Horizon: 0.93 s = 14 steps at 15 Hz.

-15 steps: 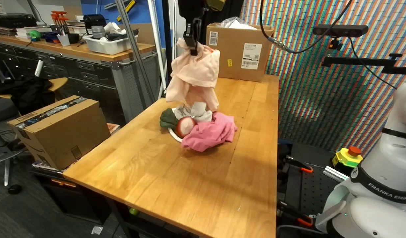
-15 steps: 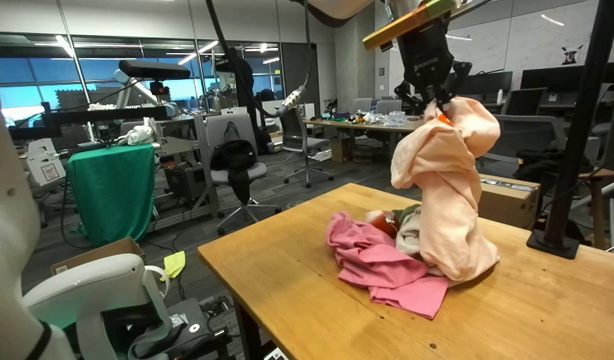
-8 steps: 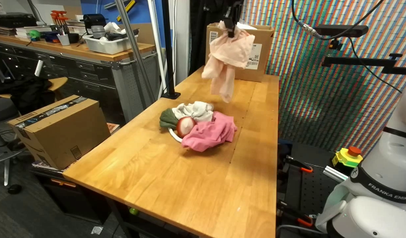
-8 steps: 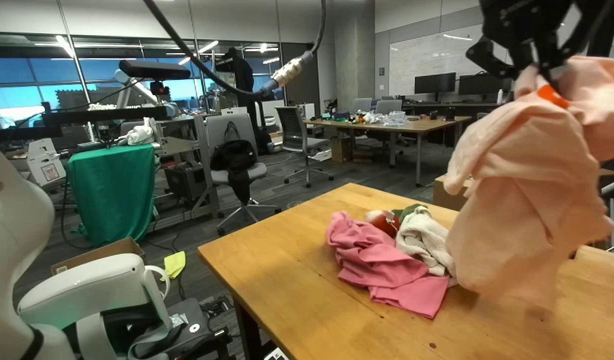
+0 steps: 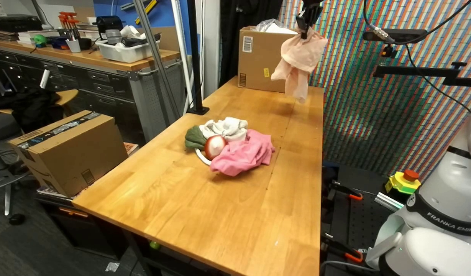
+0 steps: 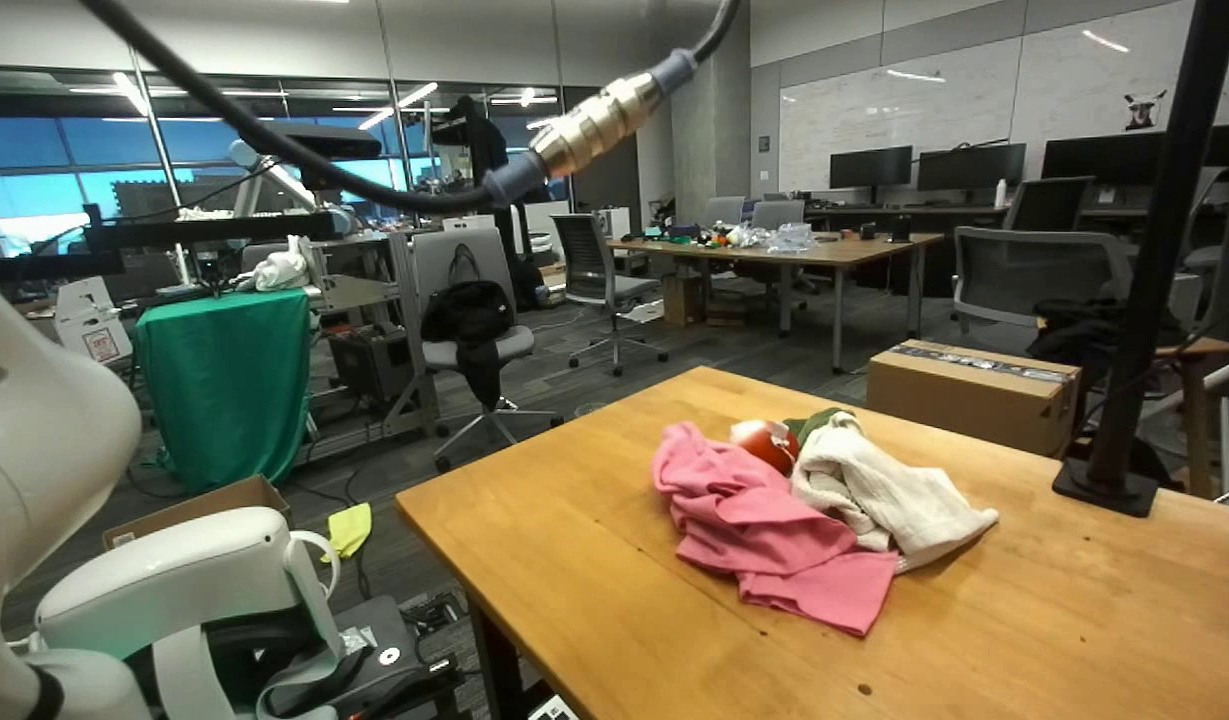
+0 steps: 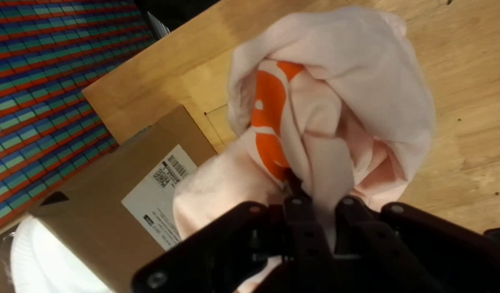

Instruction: Move the peach shirt and the white towel to the right then move the pink shirt to the left and move the turnip plushie towards you

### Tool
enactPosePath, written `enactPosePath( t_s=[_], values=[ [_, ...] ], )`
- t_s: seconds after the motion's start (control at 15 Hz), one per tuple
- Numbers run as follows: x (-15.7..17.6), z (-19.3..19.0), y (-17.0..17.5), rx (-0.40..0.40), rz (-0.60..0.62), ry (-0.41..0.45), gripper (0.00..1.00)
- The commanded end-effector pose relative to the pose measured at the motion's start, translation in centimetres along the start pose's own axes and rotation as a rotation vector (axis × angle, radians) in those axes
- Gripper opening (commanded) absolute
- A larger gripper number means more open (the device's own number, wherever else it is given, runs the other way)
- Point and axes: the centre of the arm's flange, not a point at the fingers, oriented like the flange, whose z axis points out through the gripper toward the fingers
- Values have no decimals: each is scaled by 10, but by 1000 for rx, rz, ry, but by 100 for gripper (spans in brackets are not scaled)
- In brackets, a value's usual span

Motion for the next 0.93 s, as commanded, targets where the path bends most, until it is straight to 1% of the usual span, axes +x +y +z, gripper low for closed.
enactPosePath(
  t_s=[0.0, 0.27, 0.4, 0.6, 0.67, 0.73, 0.8, 0.87],
  values=[
    [8, 18, 27, -12, 118, 77, 8],
    [16, 40, 49, -74, 267, 173, 8],
    [20, 49, 57, -102, 331, 205, 8],
    [22, 60, 61, -137, 381, 217, 8],
    [23, 62, 62, -143, 387, 214, 28],
    [22, 65, 61, -146, 398, 211, 36],
    [22, 66, 59, -146, 396, 204, 42],
    [21, 65, 58, -151, 395, 203, 51]
  ],
)
